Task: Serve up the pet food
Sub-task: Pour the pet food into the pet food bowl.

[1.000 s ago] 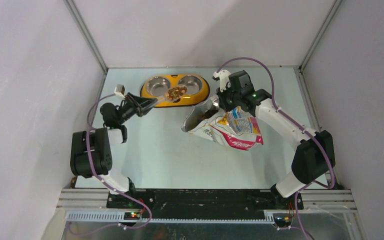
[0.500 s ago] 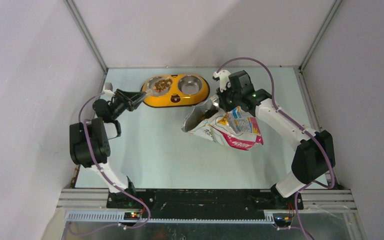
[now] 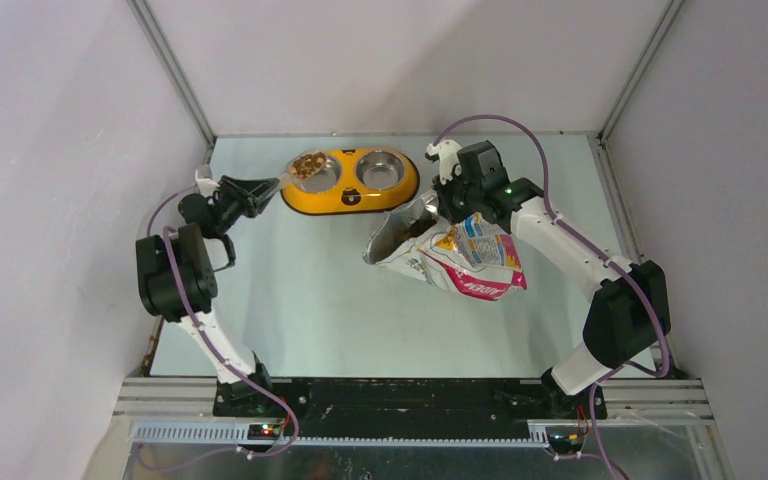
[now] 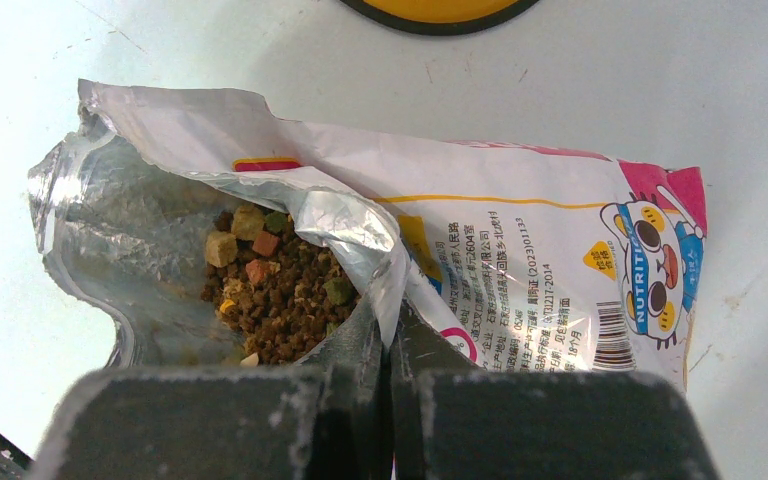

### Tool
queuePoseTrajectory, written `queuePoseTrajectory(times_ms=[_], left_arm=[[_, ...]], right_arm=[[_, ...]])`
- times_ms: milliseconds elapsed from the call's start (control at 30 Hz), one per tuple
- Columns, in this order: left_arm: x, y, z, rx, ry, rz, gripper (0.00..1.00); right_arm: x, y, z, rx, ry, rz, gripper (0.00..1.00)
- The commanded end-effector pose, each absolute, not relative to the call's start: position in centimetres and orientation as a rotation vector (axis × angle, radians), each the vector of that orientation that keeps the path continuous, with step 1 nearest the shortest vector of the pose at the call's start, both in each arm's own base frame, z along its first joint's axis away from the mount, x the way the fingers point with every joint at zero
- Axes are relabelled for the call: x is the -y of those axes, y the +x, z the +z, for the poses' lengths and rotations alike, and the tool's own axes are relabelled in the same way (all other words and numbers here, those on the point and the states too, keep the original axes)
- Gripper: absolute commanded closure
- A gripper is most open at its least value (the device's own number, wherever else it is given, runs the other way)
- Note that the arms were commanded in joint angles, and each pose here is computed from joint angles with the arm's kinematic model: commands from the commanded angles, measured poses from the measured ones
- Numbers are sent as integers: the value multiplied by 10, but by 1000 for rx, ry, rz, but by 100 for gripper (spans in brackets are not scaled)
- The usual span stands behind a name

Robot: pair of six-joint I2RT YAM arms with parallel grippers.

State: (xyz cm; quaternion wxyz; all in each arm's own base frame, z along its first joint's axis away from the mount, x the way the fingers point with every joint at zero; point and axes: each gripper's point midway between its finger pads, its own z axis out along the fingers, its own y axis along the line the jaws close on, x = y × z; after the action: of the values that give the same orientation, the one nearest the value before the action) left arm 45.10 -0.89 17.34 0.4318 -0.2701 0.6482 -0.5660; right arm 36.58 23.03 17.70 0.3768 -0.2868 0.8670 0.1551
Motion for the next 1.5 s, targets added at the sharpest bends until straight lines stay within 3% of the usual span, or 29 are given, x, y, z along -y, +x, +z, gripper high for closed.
queuePoseTrajectory(times_ms=[0,1467], left_arm=[[-8,465,176,-1590,-643,-1309,100],[-8,495,153,-1783,-644,-1013,100]], right_arm=[[-205,370,163,-2271,-734,266,100],[-207,367,160,-2268,-752,272,100]])
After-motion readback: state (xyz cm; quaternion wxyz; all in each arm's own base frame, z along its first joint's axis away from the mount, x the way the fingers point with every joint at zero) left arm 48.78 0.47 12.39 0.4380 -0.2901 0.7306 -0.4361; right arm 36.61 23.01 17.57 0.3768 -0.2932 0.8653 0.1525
